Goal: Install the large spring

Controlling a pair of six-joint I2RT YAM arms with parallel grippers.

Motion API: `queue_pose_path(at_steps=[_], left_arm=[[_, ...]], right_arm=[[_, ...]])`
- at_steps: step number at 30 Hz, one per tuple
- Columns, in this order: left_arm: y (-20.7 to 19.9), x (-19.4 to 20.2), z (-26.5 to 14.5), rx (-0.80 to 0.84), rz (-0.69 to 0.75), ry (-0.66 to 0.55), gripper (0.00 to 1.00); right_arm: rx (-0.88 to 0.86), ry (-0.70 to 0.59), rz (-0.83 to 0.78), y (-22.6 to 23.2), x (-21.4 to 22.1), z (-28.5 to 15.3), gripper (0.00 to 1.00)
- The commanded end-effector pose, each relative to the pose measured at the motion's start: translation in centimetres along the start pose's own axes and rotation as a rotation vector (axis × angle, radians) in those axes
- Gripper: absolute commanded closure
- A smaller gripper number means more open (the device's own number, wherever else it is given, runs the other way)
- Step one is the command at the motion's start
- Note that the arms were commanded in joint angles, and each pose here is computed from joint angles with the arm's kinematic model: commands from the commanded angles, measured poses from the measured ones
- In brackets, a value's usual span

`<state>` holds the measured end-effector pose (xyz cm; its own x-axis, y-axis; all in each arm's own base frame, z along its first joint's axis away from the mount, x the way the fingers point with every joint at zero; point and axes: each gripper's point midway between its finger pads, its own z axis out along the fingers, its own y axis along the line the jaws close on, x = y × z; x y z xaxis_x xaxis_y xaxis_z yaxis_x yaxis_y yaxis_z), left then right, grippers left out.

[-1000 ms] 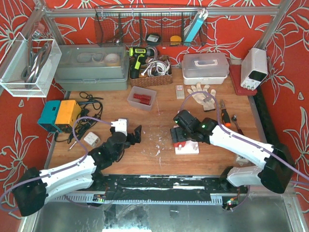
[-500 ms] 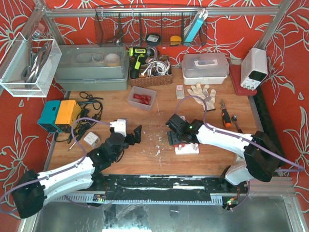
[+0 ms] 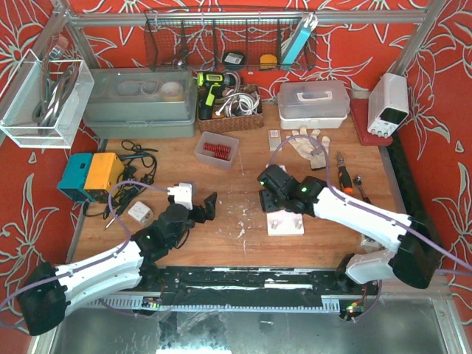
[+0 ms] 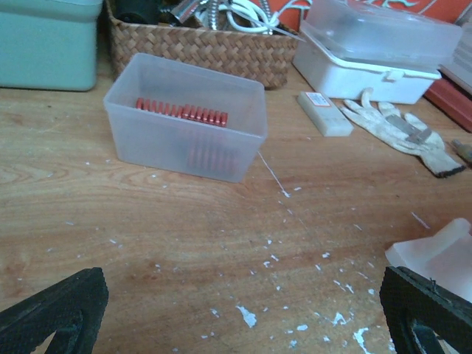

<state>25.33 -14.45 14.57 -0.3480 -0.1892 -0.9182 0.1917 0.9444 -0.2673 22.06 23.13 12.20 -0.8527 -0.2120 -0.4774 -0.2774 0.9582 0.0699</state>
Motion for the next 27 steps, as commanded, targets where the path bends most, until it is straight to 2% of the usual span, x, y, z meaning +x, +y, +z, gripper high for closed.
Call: queue_pose_path(at_steps=[1,8,11,15,19,23,27], left_arm=[[-1.4,-0.2,-0.2,0.079,0.014,-0.004,0.0],[-2.3,0.2,-0.3,0.128,0.022,0.014,0.0],[-2.4,0.3,-0.3,0.135,0.023,0.018,0.0],[-2.5,0.2,-0.3,0.14,0.022,0.017,0.0],[-2.5,0.1,-0.3,0.141,0.027,0.015,0.0],[-2.4,-0.1,-0.5,0.136,0.028,0.008,0.0],[-2.3,-0.2,-0.6,0.134,0.026,-0.002,0.0]], right_arm=[[0.039,-0.179,-0.022,-1.7,-4.7,-5.1,0.55],[0.225,-0.283,0.08,-11.1,-8.7,-5.9,0.56],[0.338,-0.28,0.107,-15.2,-9.6,-5.1,0.57],[0.368,-0.206,0.177,-19.0,-10.0,-1.8,0.57],[0.337,-0.033,0.267,-21.4,-8.7,3.0,0.57],[0.343,0.084,0.335,-23.3,-6.7,6.3,0.51],[0.339,0.102,0.353,-23.8,-6.0,7.5,0.43]])
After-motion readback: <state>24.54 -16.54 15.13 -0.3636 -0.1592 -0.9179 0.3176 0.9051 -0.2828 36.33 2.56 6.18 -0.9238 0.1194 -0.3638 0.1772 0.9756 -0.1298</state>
